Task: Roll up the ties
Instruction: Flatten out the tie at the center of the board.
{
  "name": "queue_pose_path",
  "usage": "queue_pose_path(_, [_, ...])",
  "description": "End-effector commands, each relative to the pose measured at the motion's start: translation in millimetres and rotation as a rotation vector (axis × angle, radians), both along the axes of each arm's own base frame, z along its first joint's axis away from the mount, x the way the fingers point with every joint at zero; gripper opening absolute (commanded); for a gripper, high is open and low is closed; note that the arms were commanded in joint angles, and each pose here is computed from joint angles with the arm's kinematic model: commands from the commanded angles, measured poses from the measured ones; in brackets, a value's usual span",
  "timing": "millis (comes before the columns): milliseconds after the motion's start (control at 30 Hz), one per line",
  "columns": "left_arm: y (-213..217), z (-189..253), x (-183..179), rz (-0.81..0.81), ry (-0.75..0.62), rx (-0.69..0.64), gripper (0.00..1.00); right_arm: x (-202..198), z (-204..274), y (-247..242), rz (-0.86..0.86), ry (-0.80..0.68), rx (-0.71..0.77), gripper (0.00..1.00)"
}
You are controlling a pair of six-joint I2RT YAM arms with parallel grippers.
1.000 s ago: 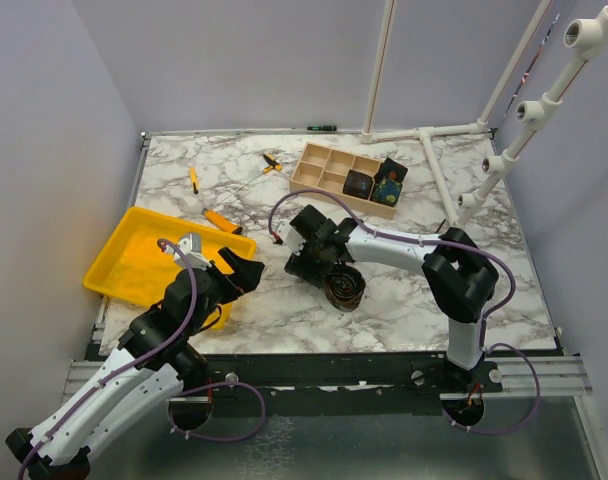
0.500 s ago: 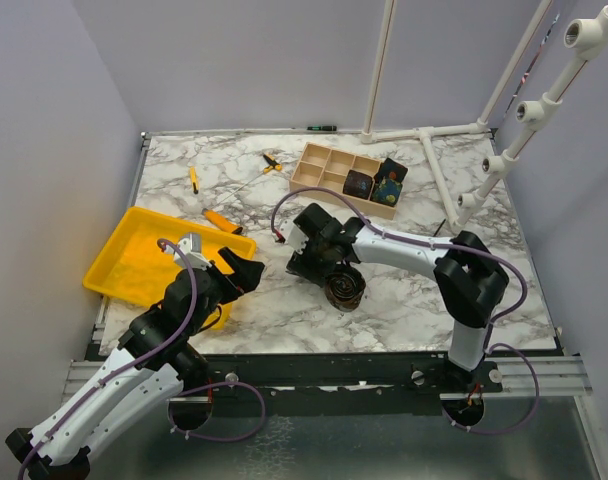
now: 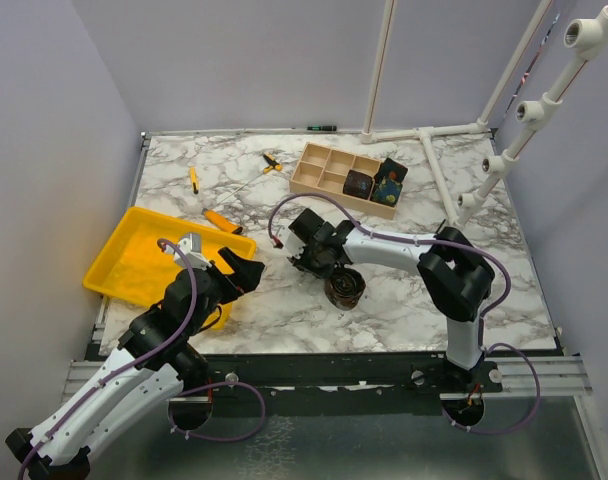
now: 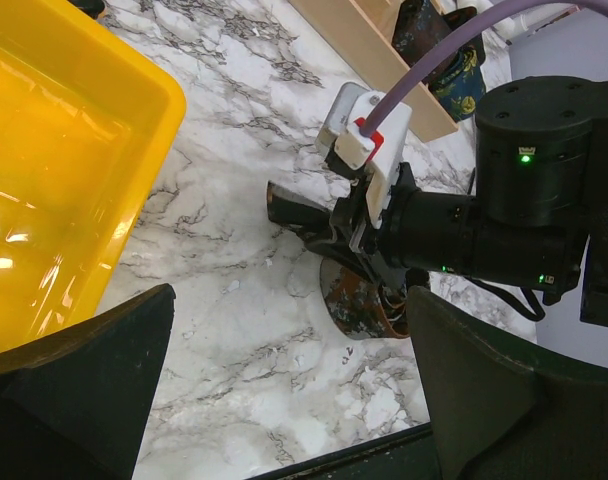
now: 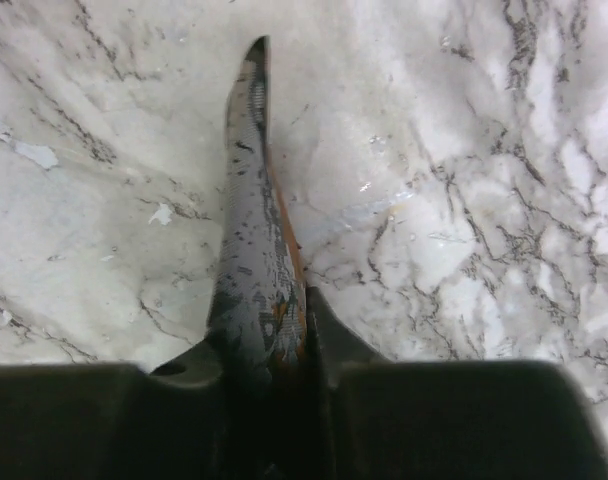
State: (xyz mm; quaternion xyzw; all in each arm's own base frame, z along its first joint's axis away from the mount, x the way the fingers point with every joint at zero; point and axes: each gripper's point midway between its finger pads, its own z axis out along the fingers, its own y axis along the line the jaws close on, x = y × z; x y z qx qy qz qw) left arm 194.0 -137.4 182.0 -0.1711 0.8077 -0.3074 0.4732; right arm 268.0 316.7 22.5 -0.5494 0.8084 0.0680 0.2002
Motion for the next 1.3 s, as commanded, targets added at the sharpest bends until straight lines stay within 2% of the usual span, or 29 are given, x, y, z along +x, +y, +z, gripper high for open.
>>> queue_pose_path(0, [0,9,-1,-0.002,-0.019,-0.013,0.99,22,19,3,-0.079,-0.09,0.01,0.08])
queue_pose_path(33, [1,10,0,0.0,-0.023,-0.011,0.99,29,29,3,-0.107,-0.131,0.021,0.02])
queue_pose_path(67, [1,12,0,0.002,-0.025,-0.008,0.99,38,43,2,-0.149,-0.186,0.036,0.0])
queue_pose_path(233, [2,29,6,0.012,-0.053,0.013,0.99,70,133,-8,-0.324,-0.402,0.188,0.0])
queue_pose_path(367, [6,49,10,0.029,-0.093,0.026,0.99,76,218,-34,-0.467,-0.549,0.354,0.0])
queue_pose_path(533, [11,74,17,0.059,-0.148,0.041,0.99,62,318,-66,-0.541,-0.626,0.629,0.0])
queue_pose_path(700, [-3,81,23,0.015,-0.169,0.027,0.99,25,394,-73,-0.476,-0.608,0.87,0.0])
queue_pose_path(833, [-25,97,24,-0.07,-0.244,-0.058,0.99,-1,415,-67,-0.427,-0.522,1.004,0.0])
queue_pose_path(1067, [-81,157,0,-0.373,-0.542,-0.335,0.99,-10,392,-52,-0.512,-0.355,1.169,0.0])
queue_pose_path(1267, [-120,178,0,-0.535,-0.609,-0.361,0.99,-8,369,-46,-0.616,-0.246,1.247,0.0])
